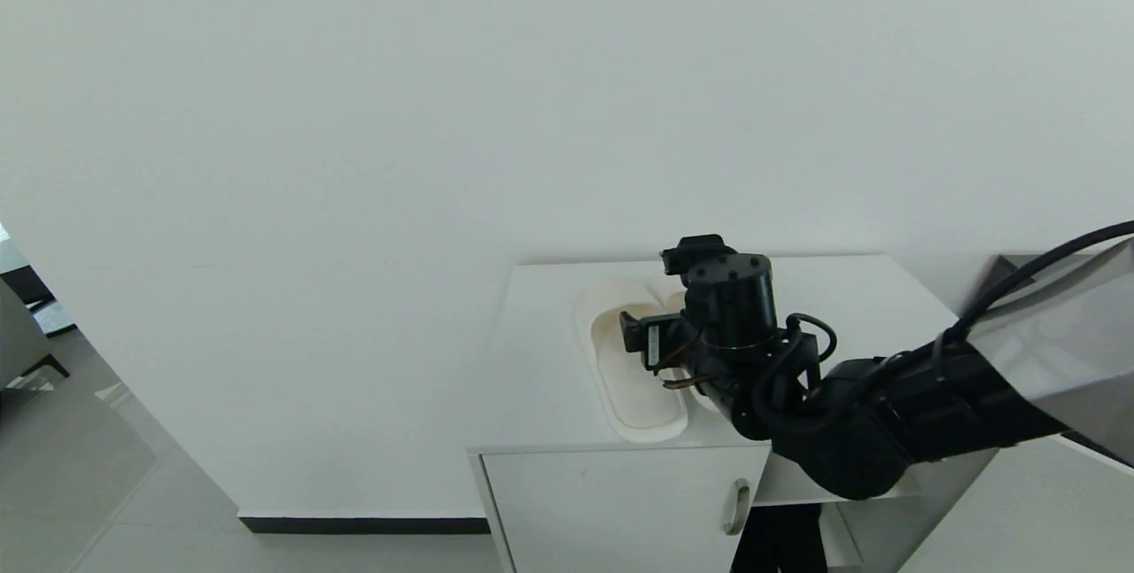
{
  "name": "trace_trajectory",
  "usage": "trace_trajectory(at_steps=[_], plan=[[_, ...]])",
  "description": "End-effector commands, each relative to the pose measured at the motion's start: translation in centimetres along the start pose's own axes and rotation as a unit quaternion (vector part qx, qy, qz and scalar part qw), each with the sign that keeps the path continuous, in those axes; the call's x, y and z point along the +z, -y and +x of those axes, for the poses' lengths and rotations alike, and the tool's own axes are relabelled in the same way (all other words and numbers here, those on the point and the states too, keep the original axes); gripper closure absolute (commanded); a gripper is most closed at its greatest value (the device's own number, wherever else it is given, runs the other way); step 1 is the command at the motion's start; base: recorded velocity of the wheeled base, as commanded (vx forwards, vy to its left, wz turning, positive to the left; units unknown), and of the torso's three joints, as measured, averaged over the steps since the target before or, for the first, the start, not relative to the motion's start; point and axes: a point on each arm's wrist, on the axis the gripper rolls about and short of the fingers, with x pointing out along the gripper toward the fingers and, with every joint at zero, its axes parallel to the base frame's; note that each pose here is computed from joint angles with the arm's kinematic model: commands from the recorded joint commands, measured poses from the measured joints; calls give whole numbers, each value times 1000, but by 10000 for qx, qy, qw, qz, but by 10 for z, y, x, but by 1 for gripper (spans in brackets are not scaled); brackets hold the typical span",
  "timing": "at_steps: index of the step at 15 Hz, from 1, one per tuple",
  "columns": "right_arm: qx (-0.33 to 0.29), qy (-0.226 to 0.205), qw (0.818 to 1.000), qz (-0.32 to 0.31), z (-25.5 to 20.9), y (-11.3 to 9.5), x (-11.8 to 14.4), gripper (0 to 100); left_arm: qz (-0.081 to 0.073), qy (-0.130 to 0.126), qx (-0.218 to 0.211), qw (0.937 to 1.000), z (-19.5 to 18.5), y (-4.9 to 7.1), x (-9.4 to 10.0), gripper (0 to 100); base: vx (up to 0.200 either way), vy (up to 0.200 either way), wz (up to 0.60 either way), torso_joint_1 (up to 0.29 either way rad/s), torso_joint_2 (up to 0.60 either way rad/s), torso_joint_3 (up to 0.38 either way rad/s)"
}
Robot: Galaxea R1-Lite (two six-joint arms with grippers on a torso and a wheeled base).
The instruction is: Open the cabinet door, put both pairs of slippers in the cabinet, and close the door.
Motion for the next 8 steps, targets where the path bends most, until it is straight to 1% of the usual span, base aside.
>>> trace_trajectory(at_steps=[1, 4, 7, 8], plan=[[-59, -111, 9999, -50, 17, -2, -14, 0, -2, -4, 0, 10000, 0, 0, 0, 100, 0, 0, 0, 0, 0, 0], [-152, -134, 9997, -143, 34, -1, -21, 0, -2, -4, 0, 10000, 0, 0, 0, 100, 0, 0, 0, 0, 0, 0], [-189, -91, 9997, -128, 48, -4, -24, 0, -2, -4, 0, 10000, 0, 0, 0, 100, 0, 0, 0, 0, 0, 0], [-247, 11, 9995, -174, 60, -3, -22, 0, -2, -4, 0, 10000, 0, 0, 0, 100, 0, 0, 0, 0, 0, 0]])
